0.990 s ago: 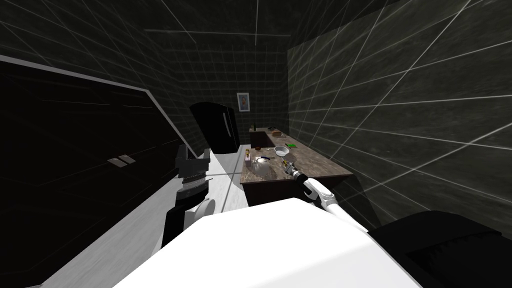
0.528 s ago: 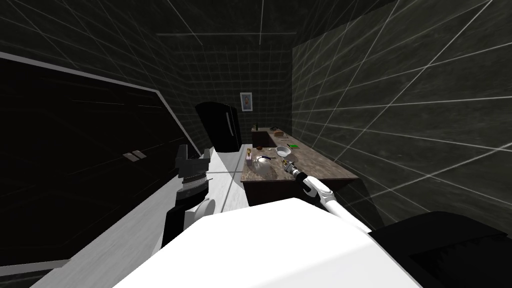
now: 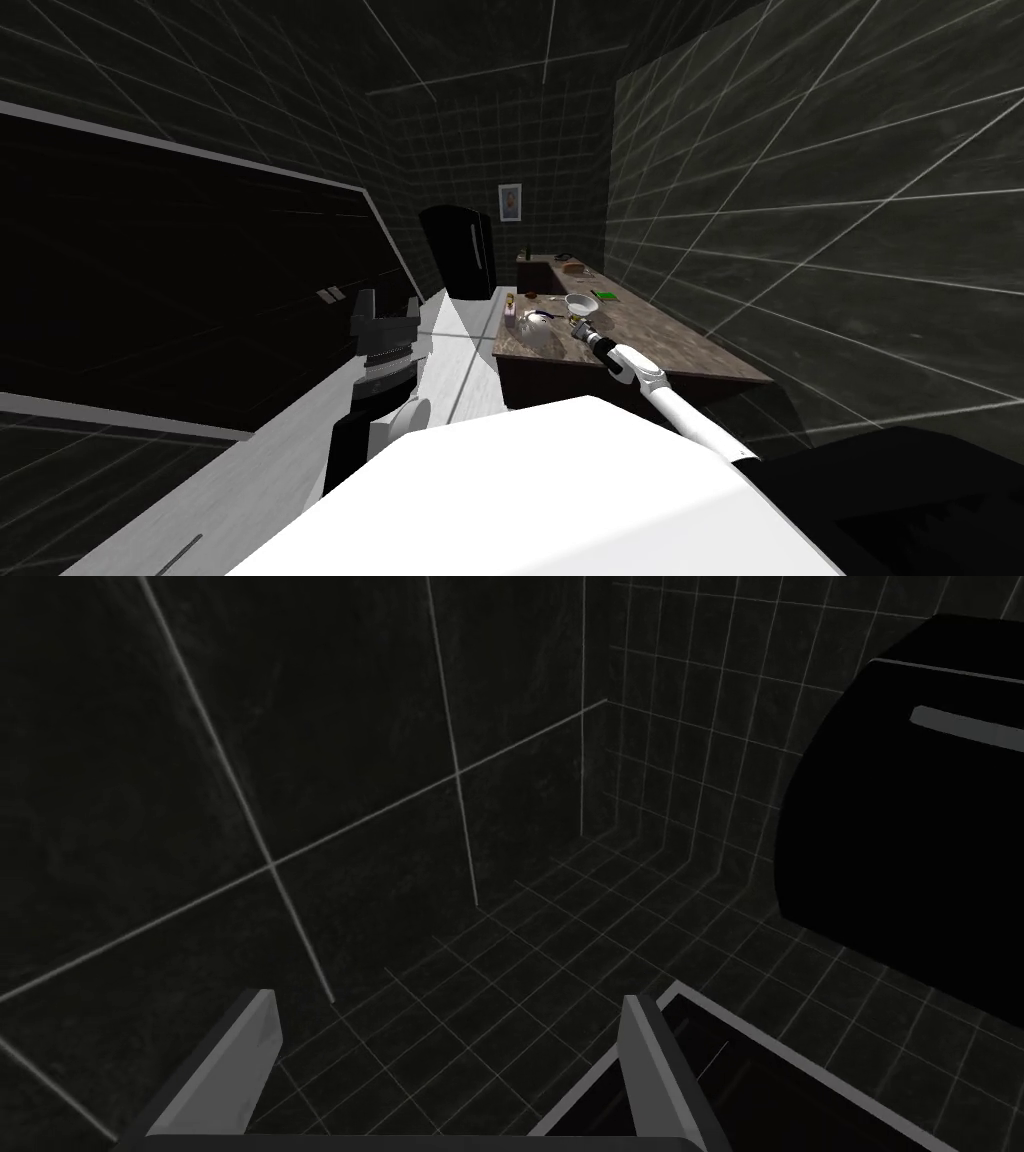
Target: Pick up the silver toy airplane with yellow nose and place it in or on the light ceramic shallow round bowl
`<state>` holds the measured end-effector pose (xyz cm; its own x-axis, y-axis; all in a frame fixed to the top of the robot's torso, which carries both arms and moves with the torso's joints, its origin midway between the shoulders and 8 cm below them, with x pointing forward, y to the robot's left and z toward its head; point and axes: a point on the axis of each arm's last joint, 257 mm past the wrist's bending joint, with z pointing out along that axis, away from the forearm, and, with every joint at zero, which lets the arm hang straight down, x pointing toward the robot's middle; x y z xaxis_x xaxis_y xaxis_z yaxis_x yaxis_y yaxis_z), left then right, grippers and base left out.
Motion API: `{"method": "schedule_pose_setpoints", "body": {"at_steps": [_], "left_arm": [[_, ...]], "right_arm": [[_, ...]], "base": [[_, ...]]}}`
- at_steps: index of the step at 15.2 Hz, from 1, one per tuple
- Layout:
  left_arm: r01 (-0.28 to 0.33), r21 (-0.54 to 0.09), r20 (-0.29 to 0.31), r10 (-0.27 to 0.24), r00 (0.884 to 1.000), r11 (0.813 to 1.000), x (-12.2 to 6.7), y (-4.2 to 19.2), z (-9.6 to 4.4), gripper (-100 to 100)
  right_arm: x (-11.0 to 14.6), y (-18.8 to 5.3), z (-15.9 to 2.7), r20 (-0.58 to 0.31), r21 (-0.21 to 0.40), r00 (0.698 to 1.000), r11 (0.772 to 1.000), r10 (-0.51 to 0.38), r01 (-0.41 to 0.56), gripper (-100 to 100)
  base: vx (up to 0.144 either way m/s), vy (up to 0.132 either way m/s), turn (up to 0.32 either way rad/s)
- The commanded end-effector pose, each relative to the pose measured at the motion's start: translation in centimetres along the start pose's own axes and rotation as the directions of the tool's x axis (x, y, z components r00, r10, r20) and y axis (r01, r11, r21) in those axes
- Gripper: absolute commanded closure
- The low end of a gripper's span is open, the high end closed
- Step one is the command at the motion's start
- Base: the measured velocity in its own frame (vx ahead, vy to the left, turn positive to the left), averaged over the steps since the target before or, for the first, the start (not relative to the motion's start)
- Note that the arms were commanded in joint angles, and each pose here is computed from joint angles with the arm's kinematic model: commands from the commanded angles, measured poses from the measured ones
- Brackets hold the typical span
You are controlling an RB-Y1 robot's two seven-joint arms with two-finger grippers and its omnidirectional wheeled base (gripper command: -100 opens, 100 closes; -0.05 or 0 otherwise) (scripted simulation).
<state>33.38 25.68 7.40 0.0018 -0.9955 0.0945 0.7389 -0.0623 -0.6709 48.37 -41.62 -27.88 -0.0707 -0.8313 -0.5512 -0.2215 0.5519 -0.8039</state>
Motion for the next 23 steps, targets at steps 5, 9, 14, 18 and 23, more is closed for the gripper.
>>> {"method": "schedule_pose_setpoints", "body": {"at_steps": [5, 9, 14, 18, 23], "left_arm": [[0.0, 0.0, 0.0, 0.0, 1.0, 1.0, 0.0, 0.0, 0.0, 0], [0.0, 0.0, 0.0, 0.0, 1.0, 1.0, 0.0, 0.0, 0.0, 0], [0.0, 0.0, 0.0, 0.0, 1.0, 1.0, 0.0, 0.0, 0.0, 0], [0.0, 0.0, 0.0, 0.0, 1.0, 1.0, 0.0, 0.0, 0.0, 0], [0.0, 0.0, 0.0, 0.0, 1.0, 1.0, 0.0, 0.0, 0.0, 0]], "right_arm": [[2.9, -3.8, 0.7, -0.053, 0.026, 0.998, 1.0, 0.014, -0.013, 100], [6.5, -7.7, 0.4, -0.126, 0.059, 0.991, 0.998, 0.035, -0.027, 100], [9.6, -10.9, -0.4, -0.191, 0.095, 0.98, 0.995, 0.056, -0.038, 100], [12.7, -14.5, -1.7, -0.256, 0.139, 0.963, 0.989, 0.081, -0.047, 100], [15.5, -18.0, -3.4, -0.315, 0.189, 0.943, 0.981, 0.11, -0.051, 100]], "base": [[-0.054, -0.039, 0.264], [-0.048, -0.036, 0.259], [-0.032, -0.025, 0.187], [-0.032, -0.026, 0.203], [-0.022, -0.018, 0.148]]}}
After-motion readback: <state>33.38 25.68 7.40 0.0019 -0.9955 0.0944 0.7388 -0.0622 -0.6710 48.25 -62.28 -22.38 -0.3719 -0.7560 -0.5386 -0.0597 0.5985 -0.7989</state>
